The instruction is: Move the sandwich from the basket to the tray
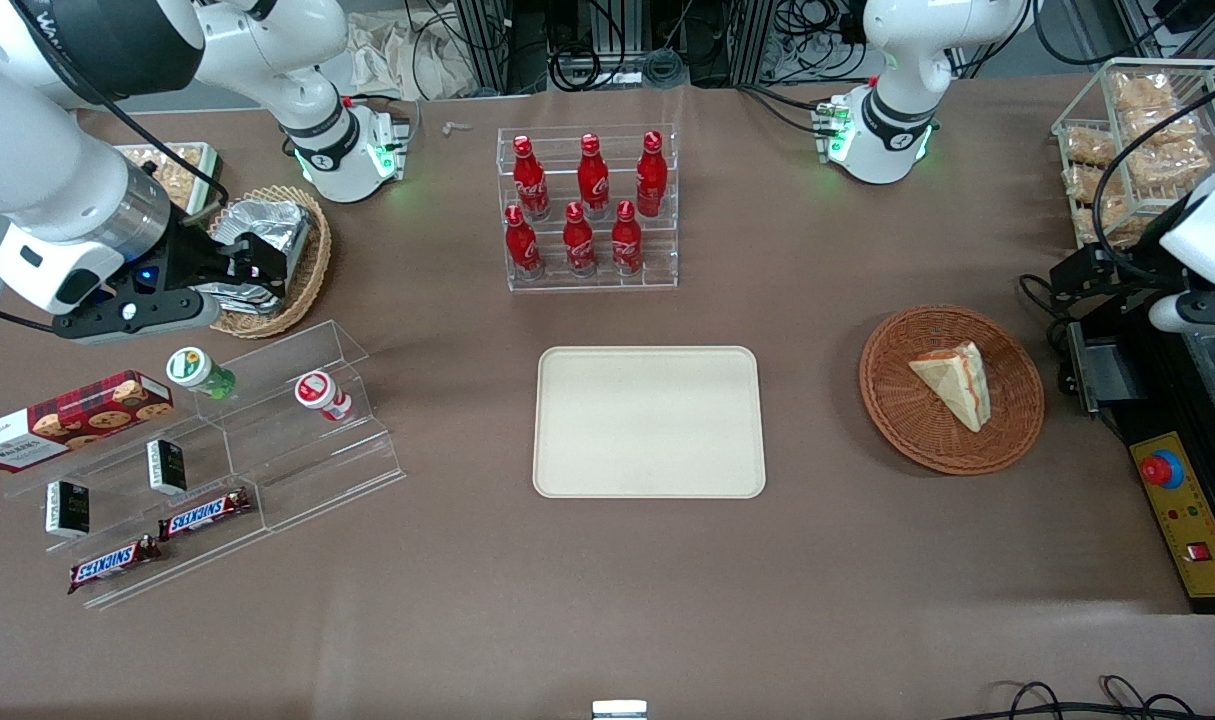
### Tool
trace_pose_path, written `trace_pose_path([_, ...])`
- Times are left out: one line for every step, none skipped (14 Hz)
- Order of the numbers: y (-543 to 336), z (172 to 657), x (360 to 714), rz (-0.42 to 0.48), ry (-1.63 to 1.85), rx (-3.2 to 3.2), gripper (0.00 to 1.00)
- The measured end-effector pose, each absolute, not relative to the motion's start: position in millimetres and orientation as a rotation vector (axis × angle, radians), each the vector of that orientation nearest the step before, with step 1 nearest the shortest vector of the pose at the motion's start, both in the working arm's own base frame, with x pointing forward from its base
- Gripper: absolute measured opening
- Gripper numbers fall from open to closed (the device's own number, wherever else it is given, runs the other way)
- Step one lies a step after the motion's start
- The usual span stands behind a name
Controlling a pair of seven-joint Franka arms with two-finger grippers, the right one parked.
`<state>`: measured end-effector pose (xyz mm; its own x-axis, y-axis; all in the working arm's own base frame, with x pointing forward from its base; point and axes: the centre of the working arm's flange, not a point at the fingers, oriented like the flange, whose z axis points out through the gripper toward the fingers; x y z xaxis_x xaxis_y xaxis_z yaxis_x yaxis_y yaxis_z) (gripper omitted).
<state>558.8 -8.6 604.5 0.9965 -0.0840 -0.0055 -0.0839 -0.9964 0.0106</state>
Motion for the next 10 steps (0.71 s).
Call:
trace_pose_path([-8, 604, 560, -0.013, -0.131, 3.128, 1.0])
trace_pose_path([-8, 604, 560, -0.015, -0.131, 3.128, 1.0])
trace_pose_path([-8, 605, 560, -0.016, -0.131, 3.128, 1.0])
trace_pose_path([-8, 605, 560, -0.019, -0.131, 3.128, 1.0])
trace_pose_path([-8, 604, 558, -0.037, -0.131, 3.127, 1.0])
trace_pose_path([-7, 602, 556, -0.073, -0.127, 3.126, 1.0])
trace_pose_path([-3, 599, 554, -0.101, -0.116, 3.125, 1.0])
trace_pose_path([2, 595, 553, -0.121, -0.102, 3.124, 1.0])
trace_pose_path([7, 588, 552, -0.131, -0.081, 3.124, 1.0])
trace_pose_path([9, 578, 551, -0.127, -0.028, 3.127, 1.0])
